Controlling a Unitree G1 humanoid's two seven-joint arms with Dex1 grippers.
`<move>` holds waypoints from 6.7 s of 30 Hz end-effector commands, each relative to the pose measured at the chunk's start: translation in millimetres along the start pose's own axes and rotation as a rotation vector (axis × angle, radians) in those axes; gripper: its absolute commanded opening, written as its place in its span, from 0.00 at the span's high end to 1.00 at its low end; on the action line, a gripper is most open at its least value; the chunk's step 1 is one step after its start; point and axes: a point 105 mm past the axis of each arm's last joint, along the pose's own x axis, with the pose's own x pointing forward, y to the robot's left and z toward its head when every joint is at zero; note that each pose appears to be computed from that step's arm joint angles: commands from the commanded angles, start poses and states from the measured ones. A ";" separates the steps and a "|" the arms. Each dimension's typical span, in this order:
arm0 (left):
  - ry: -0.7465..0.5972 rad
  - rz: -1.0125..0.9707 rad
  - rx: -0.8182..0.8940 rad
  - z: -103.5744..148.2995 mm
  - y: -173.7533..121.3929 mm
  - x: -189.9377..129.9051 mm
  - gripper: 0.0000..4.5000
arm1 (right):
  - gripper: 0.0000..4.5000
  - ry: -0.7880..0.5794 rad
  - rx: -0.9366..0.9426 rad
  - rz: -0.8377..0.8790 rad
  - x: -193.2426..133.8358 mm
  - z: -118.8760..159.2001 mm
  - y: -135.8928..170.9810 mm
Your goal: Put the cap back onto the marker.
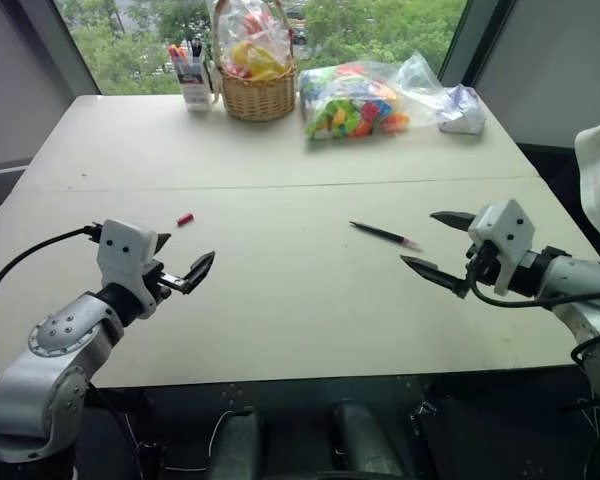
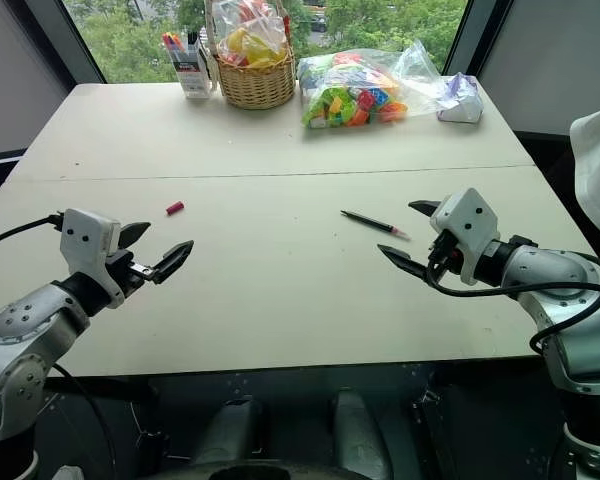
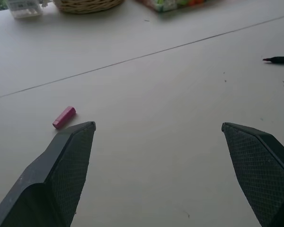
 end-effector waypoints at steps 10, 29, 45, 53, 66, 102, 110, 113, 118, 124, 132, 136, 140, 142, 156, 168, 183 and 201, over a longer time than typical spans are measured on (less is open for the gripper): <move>-0.032 0.033 0.019 -7.0 45.4 42.1 0.01 | 0.00 -0.067 -0.027 -0.025 8.4 12.7 12.6; 0.055 0.058 0.140 -26.6 112.3 103.0 0.01 | 0.00 -0.048 -0.012 -0.088 2.3 4.6 23.7; 0.150 0.000 0.066 -56.8 104.3 120.3 0.01 | 0.00 -0.029 -0.032 -0.097 -0.6 3.0 20.9; 0.182 -0.039 0.081 -60.9 99.5 122.3 0.01 | 0.00 -0.024 -0.036 -0.099 -0.8 2.6 21.3; 0.209 -0.038 0.071 -59.8 100.6 124.7 0.50 | 0.00 -0.021 -0.047 -0.105 -0.7 2.4 19.8; 0.031 -0.507 0.065 -4.9 -0.5 79.2 0.99 | 0.00 -0.004 0.009 0.054 33.2 -30.2 -21.3; 0.026 -0.488 0.070 0.0 -4.3 71.0 0.99 | 0.00 -0.005 0.028 0.128 58.1 -38.0 -42.2; 0.025 -0.485 0.068 0.8 -5.0 67.4 0.99 | 0.00 -0.005 0.044 0.142 66.5 -40.3 -48.0; 0.016 -0.499 0.072 5.1 -6.8 59.4 0.99 | 0.00 0.011 0.061 0.181 81.6 -47.3 -48.7; -0.005 -0.502 0.082 14.7 -7.4 54.7 0.99 | 0.00 0.038 0.075 0.194 92.8 -58.0 -48.5; -0.013 -0.492 0.087 17.8 -7.1 52.7 0.99 | 0.00 0.081 0.089 0.173 97.3 -69.9 -53.8; -0.015 -0.490 0.090 17.9 -8.0 52.2 0.99 | 0.00 0.108 0.096 0.172 96.5 -76.5 -54.1; -0.019 -0.487 0.092 19.1 -8.0 52.6 0.99 | 0.00 0.121 0.099 0.171 96.0 -79.9 -54.3; -0.021 -0.487 0.092 19.3 -8.2 53.2 0.99 | 0.00 0.129 0.103 0.173 95.7 -81.5 -54.1; -0.017 -0.559 0.097 20.1 -17.7 52.4 1.00 | 0.99 0.163 0.116 0.218 97.1 -88.2 -46.3; -0.017 -0.751 0.215 18.9 -35.6 63.3 1.00 | 0.99 0.072 -0.206 0.298 95.4 -37.2 -51.9; -0.073 -0.884 0.386 24.4 -43.8 89.7 1.00 | 0.99 0.064 -0.527 0.442 85.7 8.8 -18.0; -0.085 -0.934 0.475 16.0 -60.8 89.9 1.00 | 0.99 0.004 -0.474 0.531 89.8 30.8 9.1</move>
